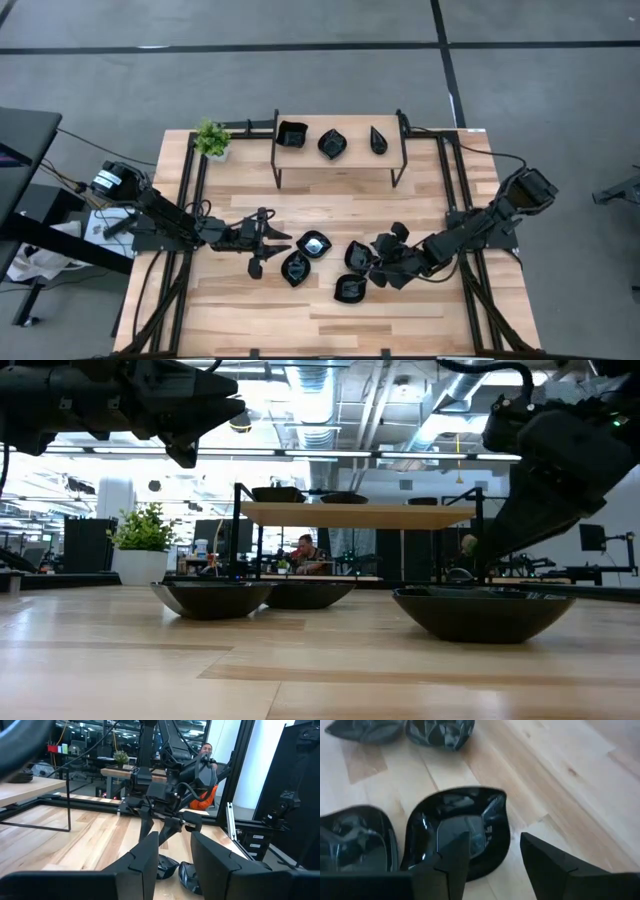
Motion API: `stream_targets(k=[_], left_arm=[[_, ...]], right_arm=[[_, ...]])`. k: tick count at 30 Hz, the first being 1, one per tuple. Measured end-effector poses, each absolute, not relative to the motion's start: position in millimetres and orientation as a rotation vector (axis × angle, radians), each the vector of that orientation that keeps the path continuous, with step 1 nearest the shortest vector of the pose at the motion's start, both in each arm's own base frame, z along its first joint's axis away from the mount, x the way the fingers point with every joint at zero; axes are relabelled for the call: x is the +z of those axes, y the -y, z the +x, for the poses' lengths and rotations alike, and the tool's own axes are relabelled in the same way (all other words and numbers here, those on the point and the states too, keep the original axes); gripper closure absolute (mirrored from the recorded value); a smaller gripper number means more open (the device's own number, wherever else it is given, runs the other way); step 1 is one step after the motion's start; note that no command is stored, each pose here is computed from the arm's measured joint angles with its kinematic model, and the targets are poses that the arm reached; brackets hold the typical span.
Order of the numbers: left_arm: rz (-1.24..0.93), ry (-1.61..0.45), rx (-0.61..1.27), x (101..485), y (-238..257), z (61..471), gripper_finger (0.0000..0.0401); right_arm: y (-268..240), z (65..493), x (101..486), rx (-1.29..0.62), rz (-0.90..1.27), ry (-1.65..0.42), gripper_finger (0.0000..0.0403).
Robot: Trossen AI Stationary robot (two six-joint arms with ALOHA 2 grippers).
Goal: Pick & Place Mini shaped plates
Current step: Stack the black leaf shaped plate on top of the black leaf shaped plate on the shelf
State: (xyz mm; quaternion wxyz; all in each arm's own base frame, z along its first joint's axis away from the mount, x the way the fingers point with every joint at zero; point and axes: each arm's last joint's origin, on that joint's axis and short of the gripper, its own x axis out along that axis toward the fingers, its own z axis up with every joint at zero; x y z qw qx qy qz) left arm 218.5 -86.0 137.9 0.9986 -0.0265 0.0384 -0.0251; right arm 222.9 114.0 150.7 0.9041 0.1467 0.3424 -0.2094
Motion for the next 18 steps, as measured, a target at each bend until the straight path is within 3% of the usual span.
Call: stream_targets(k=[18], left_arm=[[-0.065,-0.074,-0.05,138.2,86.0,218.5,0.0284]], right_arm=[[-72.7,239.6,146.2,-0.332,0.459,-0.928,0.0237]])
